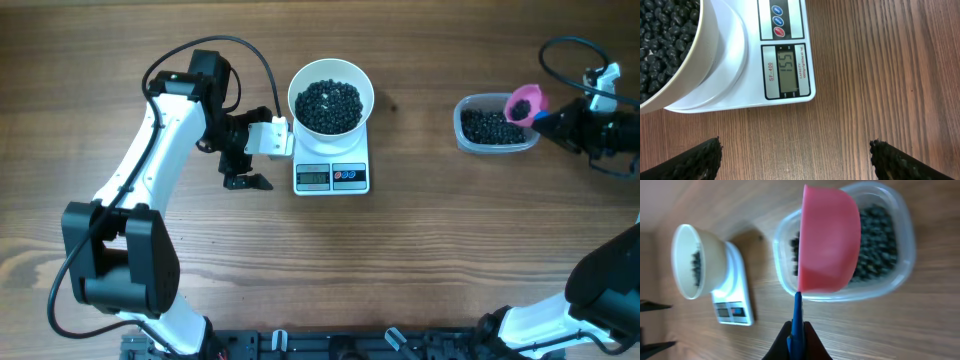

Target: Scoop item into bowl and weigh 150g on scale

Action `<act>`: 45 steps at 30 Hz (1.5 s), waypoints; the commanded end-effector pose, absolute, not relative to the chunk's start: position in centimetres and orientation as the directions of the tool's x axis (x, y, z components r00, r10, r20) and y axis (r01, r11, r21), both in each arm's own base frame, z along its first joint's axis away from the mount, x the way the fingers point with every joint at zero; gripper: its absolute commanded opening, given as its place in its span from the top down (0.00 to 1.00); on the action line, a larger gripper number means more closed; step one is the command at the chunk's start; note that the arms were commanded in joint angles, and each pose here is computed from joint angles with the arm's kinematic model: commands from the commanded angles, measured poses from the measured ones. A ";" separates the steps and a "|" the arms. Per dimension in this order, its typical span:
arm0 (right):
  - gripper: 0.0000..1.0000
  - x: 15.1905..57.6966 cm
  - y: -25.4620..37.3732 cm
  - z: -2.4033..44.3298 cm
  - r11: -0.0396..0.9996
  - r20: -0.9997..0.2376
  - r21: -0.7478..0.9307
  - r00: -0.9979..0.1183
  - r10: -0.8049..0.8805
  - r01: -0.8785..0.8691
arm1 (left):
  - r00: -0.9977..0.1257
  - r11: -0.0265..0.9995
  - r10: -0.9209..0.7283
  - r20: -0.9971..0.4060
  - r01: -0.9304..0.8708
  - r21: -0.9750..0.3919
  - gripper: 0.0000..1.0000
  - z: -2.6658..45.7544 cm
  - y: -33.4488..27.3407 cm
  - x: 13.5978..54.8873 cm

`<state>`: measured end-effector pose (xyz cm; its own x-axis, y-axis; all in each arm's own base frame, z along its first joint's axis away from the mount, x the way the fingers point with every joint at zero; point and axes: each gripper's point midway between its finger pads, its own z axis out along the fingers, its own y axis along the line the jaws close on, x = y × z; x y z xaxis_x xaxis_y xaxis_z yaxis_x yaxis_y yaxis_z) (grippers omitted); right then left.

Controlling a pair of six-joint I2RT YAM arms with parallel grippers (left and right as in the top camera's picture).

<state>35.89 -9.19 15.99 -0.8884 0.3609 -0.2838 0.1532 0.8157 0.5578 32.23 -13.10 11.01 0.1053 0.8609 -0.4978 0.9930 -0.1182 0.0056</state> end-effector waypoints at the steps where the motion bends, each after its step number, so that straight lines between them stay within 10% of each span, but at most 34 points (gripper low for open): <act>1: 0.96 35.5 -10.3 16.4 0.856 -0.305 0.487 -0.885 0.352 0.173 | 0.102 -0.120 0.861 -0.499 0.993 -0.003 0.00 10.8 -13.2 32.0; 19: 0.96 35.7 -10.0 15.6 0.921 -0.333 0.379 -0.915 0.228 0.091 | 0.102 -0.119 0.861 -0.499 0.993 -0.003 0.00 10.8 -13.2 32.0; 45: 0.96 37.3 -10.8 19.5 0.881 -0.277 -0.461 -0.926 -0.256 -0.106 | 0.102 -0.119 0.861 -0.499 0.993 -0.003 0.00 10.8 -13.2 32.0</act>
<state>37.24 -9.70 17.66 -0.9371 -0.1732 -0.3029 -0.0677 0.9419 -0.3291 32.23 -13.10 11.01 0.1053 0.8609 -0.4978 0.9930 -0.1182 0.0056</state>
